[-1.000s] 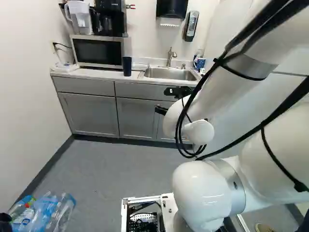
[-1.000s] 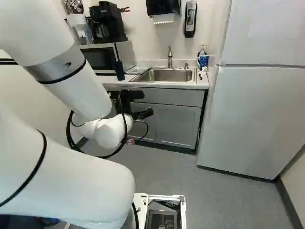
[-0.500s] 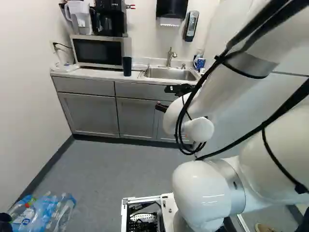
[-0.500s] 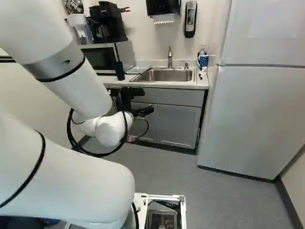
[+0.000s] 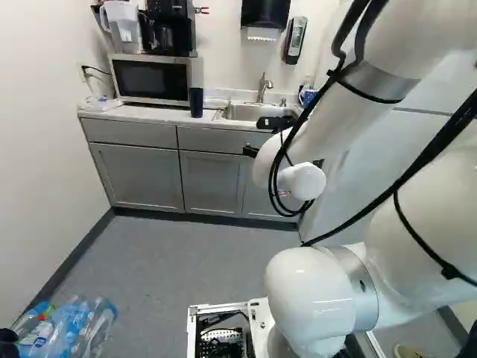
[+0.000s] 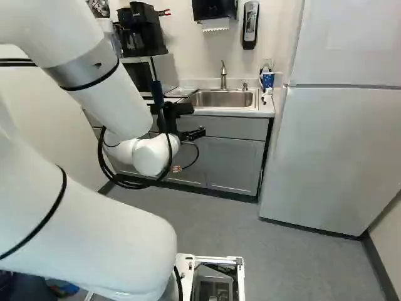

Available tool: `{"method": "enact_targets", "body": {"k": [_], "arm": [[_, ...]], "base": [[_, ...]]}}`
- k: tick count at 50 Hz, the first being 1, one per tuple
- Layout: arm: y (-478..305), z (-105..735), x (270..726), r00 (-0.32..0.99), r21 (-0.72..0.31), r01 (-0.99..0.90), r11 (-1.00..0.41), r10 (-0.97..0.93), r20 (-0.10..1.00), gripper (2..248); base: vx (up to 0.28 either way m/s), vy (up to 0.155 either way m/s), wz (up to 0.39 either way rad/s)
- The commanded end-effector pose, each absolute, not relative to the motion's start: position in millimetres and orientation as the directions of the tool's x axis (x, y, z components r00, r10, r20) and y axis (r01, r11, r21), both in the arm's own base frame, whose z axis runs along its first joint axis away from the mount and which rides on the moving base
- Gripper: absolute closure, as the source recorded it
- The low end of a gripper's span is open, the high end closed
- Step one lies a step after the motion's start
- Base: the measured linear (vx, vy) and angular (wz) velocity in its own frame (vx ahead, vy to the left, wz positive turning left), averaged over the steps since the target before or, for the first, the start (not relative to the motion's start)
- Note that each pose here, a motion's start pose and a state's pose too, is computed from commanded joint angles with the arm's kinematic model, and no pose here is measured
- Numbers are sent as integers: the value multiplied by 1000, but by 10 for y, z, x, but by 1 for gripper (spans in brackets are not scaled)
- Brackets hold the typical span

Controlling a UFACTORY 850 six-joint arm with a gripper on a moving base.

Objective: Rinse the cup and place it in the tray

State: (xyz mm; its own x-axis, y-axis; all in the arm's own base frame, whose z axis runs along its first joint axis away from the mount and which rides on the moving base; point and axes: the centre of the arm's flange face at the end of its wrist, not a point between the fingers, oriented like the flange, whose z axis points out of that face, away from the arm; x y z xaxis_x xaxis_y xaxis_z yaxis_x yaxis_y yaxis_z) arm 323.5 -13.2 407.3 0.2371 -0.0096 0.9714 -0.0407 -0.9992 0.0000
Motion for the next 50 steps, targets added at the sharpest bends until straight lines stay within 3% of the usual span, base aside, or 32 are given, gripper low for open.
{"method": "enact_targets", "body": {"k": [50], "arm": [[-325,4610,4002,138,0,-81,-997,-11,990,3]], "base": [[0,0,0]]}}
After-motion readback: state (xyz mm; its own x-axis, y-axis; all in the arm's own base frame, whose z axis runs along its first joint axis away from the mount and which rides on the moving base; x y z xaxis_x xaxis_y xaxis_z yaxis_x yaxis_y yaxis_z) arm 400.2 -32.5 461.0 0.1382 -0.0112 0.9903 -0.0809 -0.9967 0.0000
